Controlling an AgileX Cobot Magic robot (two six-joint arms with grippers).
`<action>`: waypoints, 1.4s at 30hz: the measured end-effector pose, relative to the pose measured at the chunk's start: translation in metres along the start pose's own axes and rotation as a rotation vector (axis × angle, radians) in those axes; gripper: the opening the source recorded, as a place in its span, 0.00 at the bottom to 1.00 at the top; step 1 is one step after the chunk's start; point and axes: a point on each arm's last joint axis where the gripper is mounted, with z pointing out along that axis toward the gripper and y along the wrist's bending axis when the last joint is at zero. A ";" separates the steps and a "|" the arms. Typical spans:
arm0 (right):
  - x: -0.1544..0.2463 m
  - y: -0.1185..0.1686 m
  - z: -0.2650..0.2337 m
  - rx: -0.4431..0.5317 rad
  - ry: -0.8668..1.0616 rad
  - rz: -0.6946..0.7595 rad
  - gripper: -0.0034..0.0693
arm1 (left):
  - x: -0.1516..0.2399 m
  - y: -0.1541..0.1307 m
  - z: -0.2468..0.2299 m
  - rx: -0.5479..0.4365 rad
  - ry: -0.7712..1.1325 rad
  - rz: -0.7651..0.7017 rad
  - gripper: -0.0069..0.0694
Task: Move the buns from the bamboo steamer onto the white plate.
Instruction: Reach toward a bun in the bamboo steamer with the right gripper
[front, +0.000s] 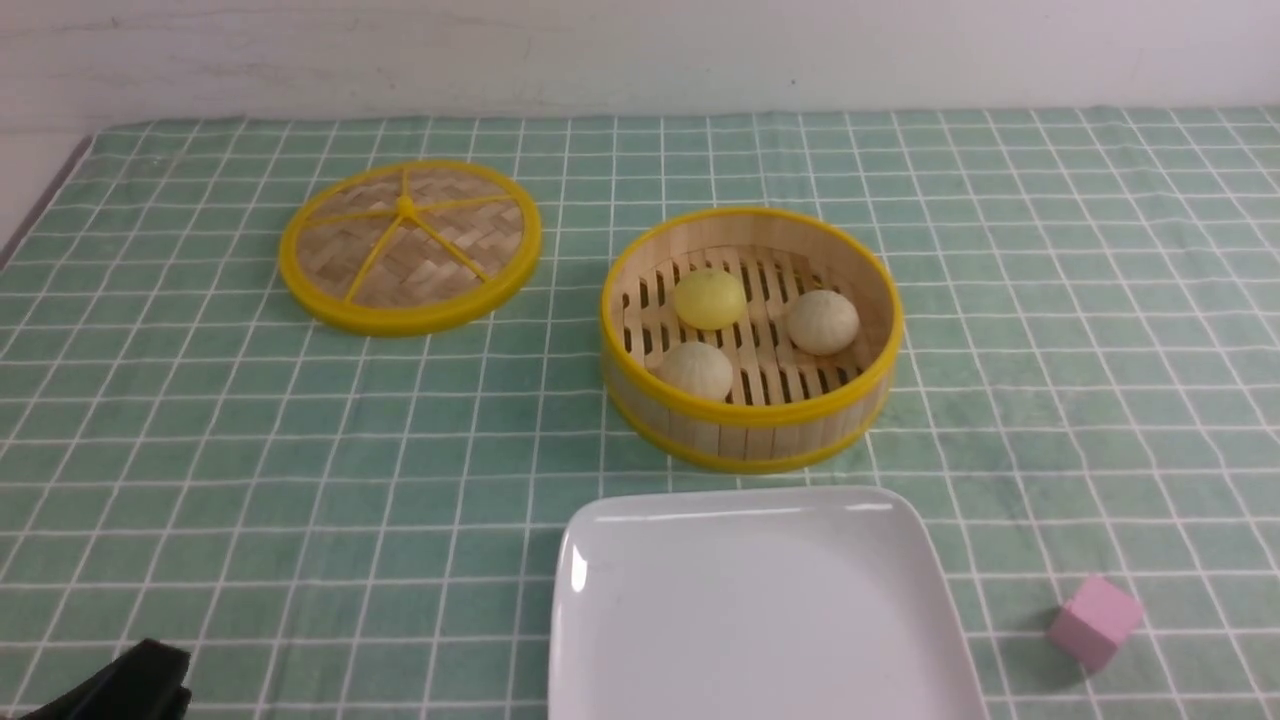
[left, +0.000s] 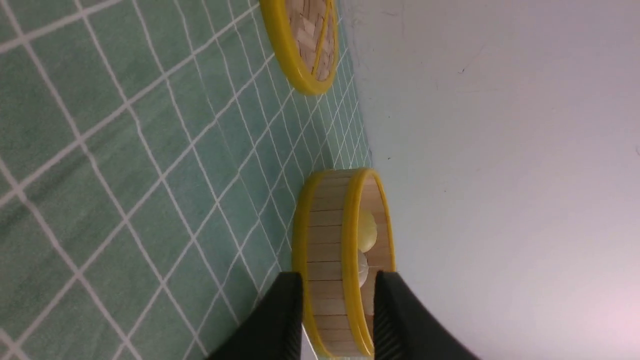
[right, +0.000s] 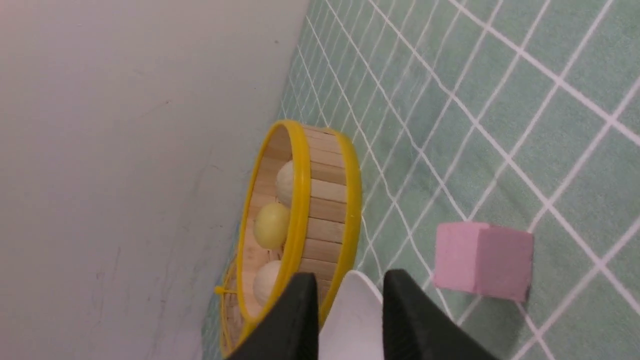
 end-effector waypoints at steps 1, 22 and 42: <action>-0.008 0.021 -0.006 -0.075 -0.051 -0.101 0.22 | -0.004 -0.022 -0.006 0.059 -0.014 0.079 0.32; -0.002 0.143 0.143 0.103 1.088 -0.787 0.09 | -0.017 -0.063 0.062 -0.623 0.751 0.613 0.09; 0.056 0.158 0.361 0.452 0.803 -1.211 0.59 | -0.016 -0.064 0.064 -0.610 0.770 0.617 0.12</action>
